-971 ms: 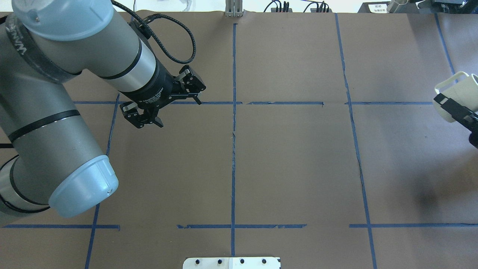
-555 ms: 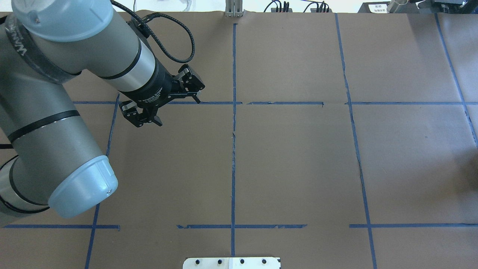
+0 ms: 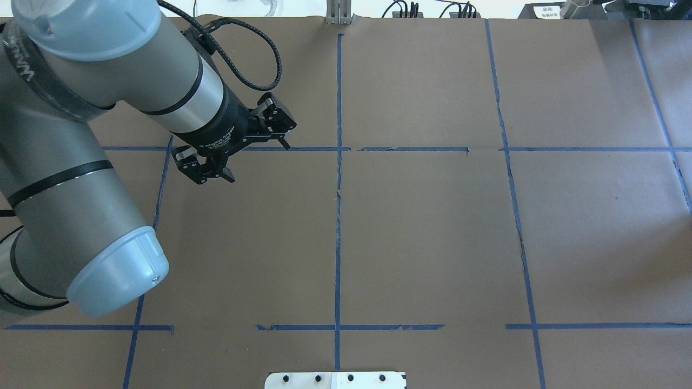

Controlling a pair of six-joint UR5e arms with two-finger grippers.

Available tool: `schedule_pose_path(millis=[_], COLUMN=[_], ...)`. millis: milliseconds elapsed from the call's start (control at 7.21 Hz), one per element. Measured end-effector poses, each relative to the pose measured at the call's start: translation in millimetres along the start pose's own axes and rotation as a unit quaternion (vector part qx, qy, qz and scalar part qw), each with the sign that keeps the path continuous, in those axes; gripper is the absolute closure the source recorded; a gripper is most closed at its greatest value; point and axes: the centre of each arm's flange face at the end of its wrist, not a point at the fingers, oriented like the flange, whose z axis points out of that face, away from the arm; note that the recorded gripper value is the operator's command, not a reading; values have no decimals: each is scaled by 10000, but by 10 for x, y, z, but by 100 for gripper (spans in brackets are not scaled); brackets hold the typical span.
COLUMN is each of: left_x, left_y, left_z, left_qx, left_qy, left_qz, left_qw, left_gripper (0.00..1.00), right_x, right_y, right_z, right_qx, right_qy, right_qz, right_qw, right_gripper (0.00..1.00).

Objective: Left arm hands cup to right arm to dump lemon

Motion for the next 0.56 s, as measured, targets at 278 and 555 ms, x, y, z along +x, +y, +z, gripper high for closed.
schedule_pose_path(millis=[278, 555], left_x=[-2, -7], left_y=[2, 13], left_z=[-6, -33], left_qx=[3, 11], left_qy=[5, 31], left_qz=[6, 20], left_qw=[10000, 10000], left_gripper=[0, 0], right_x=[-12, -51], right_y=[-70, 2], right_z=[-41, 138], right_qx=[-21, -162], right_qy=[-216, -411], right_qz=[1128, 2013], right_qw=[9934, 9785], right_gripper=[96, 96])
